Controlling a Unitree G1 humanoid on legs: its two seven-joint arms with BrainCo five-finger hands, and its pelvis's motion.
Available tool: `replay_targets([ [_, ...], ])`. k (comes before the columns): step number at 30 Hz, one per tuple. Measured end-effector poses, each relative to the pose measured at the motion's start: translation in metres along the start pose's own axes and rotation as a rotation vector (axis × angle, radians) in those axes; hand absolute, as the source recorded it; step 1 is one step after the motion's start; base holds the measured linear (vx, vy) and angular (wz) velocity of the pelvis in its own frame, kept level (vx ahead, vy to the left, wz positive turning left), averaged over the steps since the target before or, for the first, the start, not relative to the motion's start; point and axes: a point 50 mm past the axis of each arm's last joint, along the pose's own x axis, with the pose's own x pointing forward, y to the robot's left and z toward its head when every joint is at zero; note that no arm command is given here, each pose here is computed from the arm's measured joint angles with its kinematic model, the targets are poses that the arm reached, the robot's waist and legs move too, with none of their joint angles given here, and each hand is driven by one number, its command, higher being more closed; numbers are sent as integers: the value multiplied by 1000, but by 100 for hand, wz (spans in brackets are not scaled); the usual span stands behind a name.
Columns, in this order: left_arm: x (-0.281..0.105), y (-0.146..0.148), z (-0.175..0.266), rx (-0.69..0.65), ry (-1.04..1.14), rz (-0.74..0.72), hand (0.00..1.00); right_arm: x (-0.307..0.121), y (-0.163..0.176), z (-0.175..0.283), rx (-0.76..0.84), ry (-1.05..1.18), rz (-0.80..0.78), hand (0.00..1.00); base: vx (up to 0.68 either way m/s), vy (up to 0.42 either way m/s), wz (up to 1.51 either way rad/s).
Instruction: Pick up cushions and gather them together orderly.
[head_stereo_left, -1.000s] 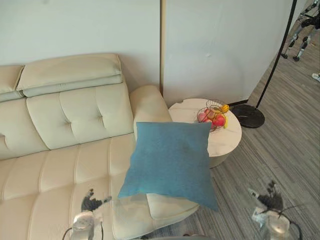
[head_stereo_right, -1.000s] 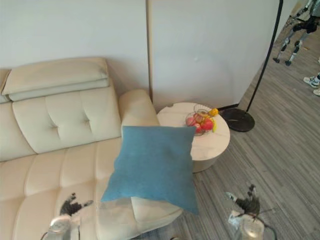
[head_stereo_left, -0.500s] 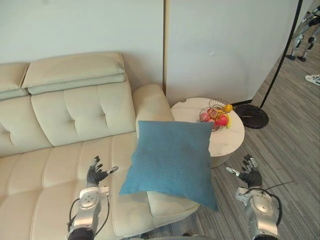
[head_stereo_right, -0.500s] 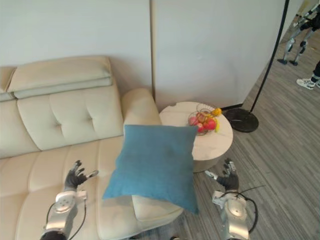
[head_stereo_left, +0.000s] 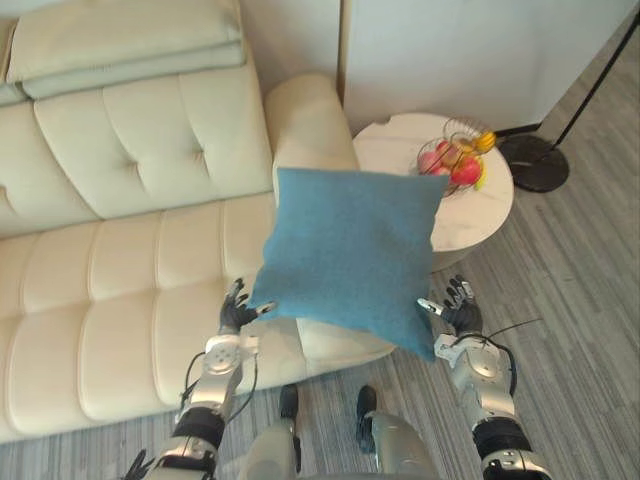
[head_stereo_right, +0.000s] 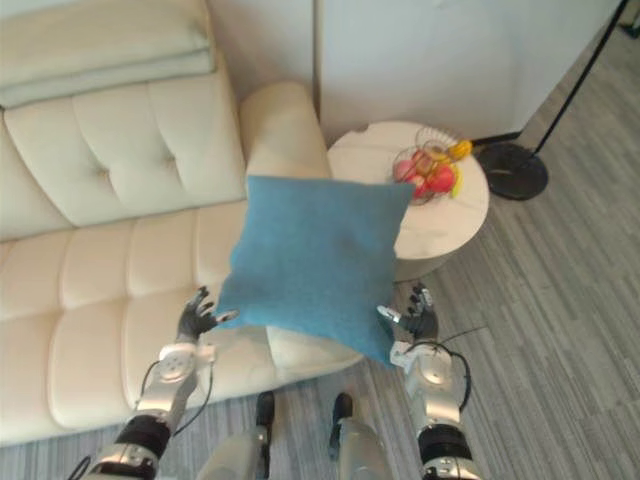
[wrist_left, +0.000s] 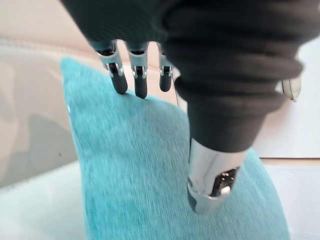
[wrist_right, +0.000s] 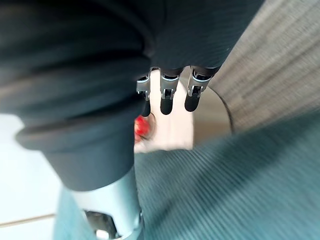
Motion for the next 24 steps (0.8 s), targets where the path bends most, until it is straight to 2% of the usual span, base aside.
replay_targets([
  [3,11,-9,22,-30,-58,-24,0,12,19,19,44,-53,29,0,-105,-14,6],
  [11,25,-27,58,-83,-145,-46,0,31,62,65,17,-168,144,0,-15,-25,-3],
  [12,26,-28,60,-89,-149,-49,100,33,64,70,16,-181,146,100,87,-32,11],
  [17,33,-32,78,-162,-170,-43,100,43,76,106,9,-275,171,100,73,-15,4],
  [24,41,-27,104,-196,-227,-31,100,50,78,143,6,-373,178,100,57,-6,-5],
])
